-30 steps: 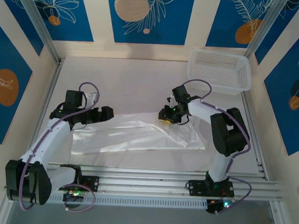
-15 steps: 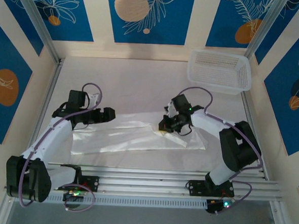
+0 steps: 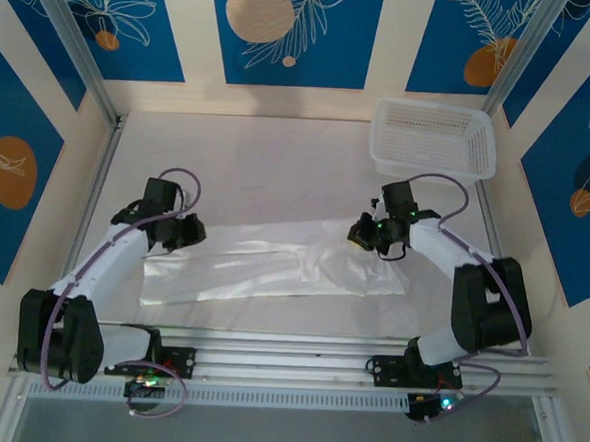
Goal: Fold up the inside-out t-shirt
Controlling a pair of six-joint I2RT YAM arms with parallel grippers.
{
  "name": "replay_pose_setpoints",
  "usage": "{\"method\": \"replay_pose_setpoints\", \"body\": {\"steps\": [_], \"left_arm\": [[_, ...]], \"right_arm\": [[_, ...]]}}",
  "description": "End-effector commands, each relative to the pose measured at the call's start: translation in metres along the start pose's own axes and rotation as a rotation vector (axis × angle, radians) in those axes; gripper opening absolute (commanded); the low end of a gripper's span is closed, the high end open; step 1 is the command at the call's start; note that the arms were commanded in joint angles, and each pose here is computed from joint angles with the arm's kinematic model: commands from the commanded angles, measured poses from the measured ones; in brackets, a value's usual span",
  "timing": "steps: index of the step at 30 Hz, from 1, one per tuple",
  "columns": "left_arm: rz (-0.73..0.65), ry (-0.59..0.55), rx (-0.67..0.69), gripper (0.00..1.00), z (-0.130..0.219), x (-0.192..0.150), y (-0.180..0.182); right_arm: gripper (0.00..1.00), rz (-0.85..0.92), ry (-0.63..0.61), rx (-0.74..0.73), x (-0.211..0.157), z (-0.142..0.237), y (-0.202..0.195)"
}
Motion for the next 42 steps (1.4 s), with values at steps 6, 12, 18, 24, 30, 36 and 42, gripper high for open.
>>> {"method": "replay_pose_setpoints", "body": {"steps": [6, 12, 18, 24, 30, 36, 42], "left_arm": [[0.200, -0.048, 0.291, 0.00, -0.022, 0.019, 0.020], [0.259, -0.010, 0.355, 0.00, -0.056, 0.025, 0.024], [0.283, 0.018, 0.385, 0.00, -0.093, 0.039, 0.022], [0.319, 0.036, 0.359, 0.00, -0.138, 0.075, -0.002], [0.323, -0.012, 0.297, 0.00, -0.184, 0.138, -0.046], [0.335, -0.115, 0.231, 0.00, -0.202, 0.196, -0.080], [0.331, -0.174, 0.127, 0.00, -0.215, 0.228, -0.101]], "right_arm": [[0.00, -0.077, 0.126, -0.111, -0.006, -0.028, -0.024], [0.00, -0.075, 0.136, -0.162, -0.008, -0.031, -0.027], [0.00, -0.105, 0.167, -0.162, -0.011, -0.041, -0.024], [0.00, -0.209, 0.222, -0.117, -0.028, -0.057, -0.014], [0.00, -0.407, 0.313, -0.038, -0.048, -0.081, 0.023], [0.00, -0.354, 0.404, 0.061, -0.065, -0.107, 0.096], [0.00, -0.107, 0.630, 0.264, -0.072, -0.157, 0.162]]}}
Point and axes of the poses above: each hand's point on the last joint's axis, 136 mm out from that joint toward the fingers, its own z axis back along the fingers, its own y axis along the line the jaws close on, x = y × z, the point moved 7 cm from there along z, back along the fingers, and after that the axes turned 13 degrees about z, right-handed, at the moved point
